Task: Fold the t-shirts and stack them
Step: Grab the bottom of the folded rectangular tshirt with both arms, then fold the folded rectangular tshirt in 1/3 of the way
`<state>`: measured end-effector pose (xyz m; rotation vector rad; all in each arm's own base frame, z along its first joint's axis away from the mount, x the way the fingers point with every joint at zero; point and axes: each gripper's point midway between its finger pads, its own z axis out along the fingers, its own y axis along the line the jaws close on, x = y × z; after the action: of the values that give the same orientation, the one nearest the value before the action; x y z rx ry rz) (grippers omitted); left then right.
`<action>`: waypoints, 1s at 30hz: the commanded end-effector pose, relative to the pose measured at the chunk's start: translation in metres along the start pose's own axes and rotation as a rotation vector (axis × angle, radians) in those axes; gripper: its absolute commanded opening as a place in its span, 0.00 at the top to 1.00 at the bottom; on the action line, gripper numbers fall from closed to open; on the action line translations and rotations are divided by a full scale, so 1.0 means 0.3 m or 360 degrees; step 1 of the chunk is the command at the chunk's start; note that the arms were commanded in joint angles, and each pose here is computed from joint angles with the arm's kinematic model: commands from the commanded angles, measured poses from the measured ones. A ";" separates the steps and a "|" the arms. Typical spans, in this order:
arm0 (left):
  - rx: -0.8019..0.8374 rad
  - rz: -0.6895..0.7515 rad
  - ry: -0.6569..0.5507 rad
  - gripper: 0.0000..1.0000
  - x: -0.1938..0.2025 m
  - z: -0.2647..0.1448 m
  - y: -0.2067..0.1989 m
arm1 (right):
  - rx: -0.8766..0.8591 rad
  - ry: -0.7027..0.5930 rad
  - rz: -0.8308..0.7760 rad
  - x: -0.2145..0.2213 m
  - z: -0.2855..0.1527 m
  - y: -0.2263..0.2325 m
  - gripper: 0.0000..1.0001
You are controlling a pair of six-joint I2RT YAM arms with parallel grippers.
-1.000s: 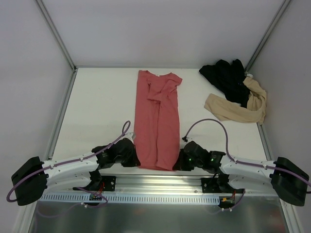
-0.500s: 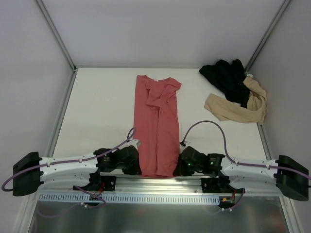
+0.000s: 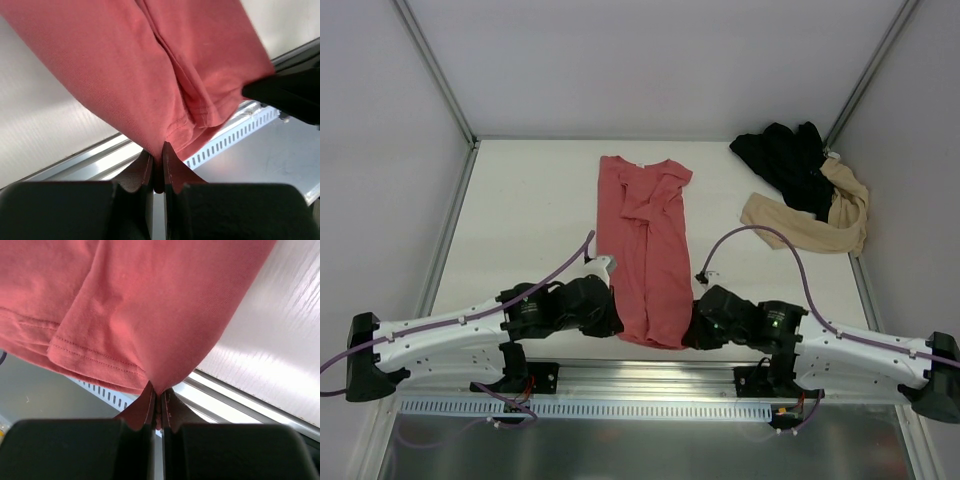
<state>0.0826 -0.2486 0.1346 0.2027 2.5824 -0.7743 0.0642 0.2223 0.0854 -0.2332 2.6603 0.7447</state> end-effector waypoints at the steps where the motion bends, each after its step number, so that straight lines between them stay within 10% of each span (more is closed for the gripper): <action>1: -0.0126 0.0085 -0.0033 1.00 -0.020 -0.022 0.040 | 0.0087 -0.0059 -0.0083 -0.070 -0.052 0.000 1.00; 30: -0.0298 0.0023 -0.0103 1.00 -0.344 0.176 0.176 | 0.0036 0.0085 -0.0044 -0.497 0.084 -0.035 1.00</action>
<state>0.1898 -0.2213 0.0975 0.0662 2.6255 -0.4569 0.1901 0.2288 0.1031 -0.2190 2.7546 0.6609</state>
